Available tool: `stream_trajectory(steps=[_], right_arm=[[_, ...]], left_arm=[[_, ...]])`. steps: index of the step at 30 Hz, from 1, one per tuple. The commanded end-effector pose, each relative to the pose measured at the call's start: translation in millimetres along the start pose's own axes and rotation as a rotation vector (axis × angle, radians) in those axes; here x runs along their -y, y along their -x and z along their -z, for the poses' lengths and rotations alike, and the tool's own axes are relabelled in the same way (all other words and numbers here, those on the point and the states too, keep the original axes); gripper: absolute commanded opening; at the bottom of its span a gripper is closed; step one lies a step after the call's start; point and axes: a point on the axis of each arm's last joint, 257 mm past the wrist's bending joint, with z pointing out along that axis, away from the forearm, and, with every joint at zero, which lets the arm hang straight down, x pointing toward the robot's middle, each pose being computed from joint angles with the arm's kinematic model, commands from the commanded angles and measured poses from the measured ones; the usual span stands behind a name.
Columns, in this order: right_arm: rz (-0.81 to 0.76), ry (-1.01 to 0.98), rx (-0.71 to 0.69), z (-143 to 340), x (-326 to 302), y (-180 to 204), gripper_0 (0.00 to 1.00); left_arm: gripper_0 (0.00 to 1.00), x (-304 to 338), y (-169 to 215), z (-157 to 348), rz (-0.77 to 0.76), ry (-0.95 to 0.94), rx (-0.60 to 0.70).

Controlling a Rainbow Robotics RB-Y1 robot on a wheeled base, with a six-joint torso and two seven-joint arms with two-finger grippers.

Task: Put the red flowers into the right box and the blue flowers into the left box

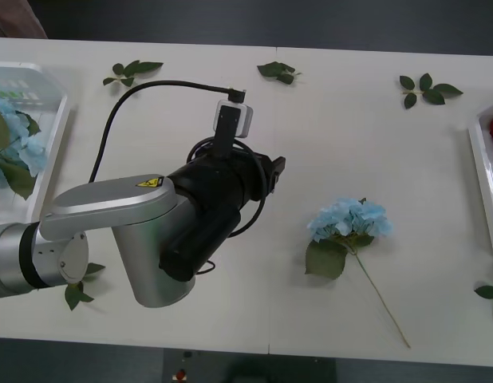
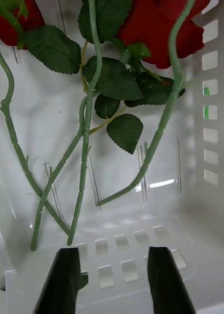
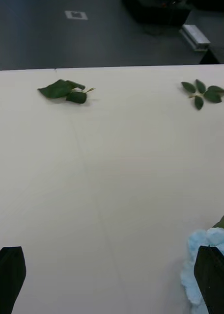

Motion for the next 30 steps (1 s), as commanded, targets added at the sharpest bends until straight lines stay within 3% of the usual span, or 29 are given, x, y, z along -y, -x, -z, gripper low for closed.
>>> stream_trajectory(steps=[1,8,15,30], right_arm=[[0.024,-0.014,0.053,22.1,10.1,20.8,0.92],[0.077,0.047,0.071,28.8,-12.5,28.7,0.98],[0.203,0.165,0.078,53.3,-66.6,36.3,0.97],[0.575,0.356,0.097,88.7,-164.1,20.5,1.00]], left_arm=[[1.00,0.6,7.0,10.1,-0.047,0.010,-0.070],[1.00,5.6,12.7,25.7,-0.045,-0.050,-0.235],[1.00,2.3,25.8,44.8,-0.089,-0.258,-0.329],[1.00,11.8,26.1,67.7,-0.071,-0.643,-0.251]])
